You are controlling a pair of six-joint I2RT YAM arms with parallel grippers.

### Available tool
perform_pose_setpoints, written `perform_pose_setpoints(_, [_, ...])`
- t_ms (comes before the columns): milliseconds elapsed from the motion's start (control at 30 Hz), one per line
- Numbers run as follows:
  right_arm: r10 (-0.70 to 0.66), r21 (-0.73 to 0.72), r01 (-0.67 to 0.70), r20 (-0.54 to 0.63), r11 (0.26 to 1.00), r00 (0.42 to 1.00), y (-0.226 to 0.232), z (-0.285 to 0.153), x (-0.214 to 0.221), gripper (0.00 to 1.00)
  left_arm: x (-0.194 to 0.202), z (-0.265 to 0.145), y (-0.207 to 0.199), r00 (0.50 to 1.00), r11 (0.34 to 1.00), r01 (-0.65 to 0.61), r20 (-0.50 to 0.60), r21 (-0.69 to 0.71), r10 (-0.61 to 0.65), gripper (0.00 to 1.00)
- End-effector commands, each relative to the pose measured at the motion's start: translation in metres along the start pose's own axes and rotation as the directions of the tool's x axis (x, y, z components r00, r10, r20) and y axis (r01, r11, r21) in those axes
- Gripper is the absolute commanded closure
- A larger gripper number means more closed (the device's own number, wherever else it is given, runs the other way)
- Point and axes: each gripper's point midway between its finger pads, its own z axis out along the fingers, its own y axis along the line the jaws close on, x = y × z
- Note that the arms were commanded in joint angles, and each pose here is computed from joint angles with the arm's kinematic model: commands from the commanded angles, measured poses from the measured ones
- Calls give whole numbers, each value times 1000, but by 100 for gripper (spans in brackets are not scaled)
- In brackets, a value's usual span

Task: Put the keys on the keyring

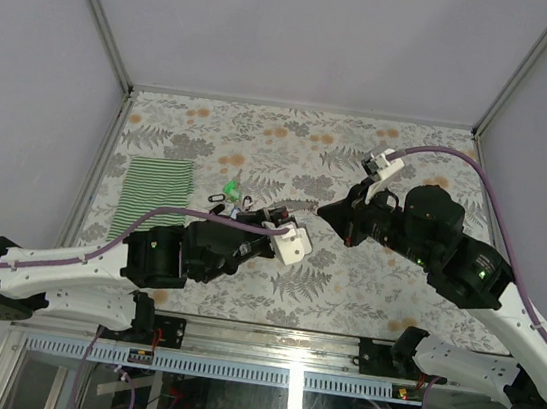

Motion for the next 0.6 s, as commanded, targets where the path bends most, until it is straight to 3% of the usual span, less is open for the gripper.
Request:
perform_pose_setpoints(0, [13,-23,-13,8,1000,1000,6,-1,-6,100,-11,-6,22,1000,998,-5,18,-58,7,100])
perform_pose_setpoints(567, [29,58,-33,68,998,997,-4,0,-31,100,-10,-3,8,1000,1000,-24,18,-1,24,100])
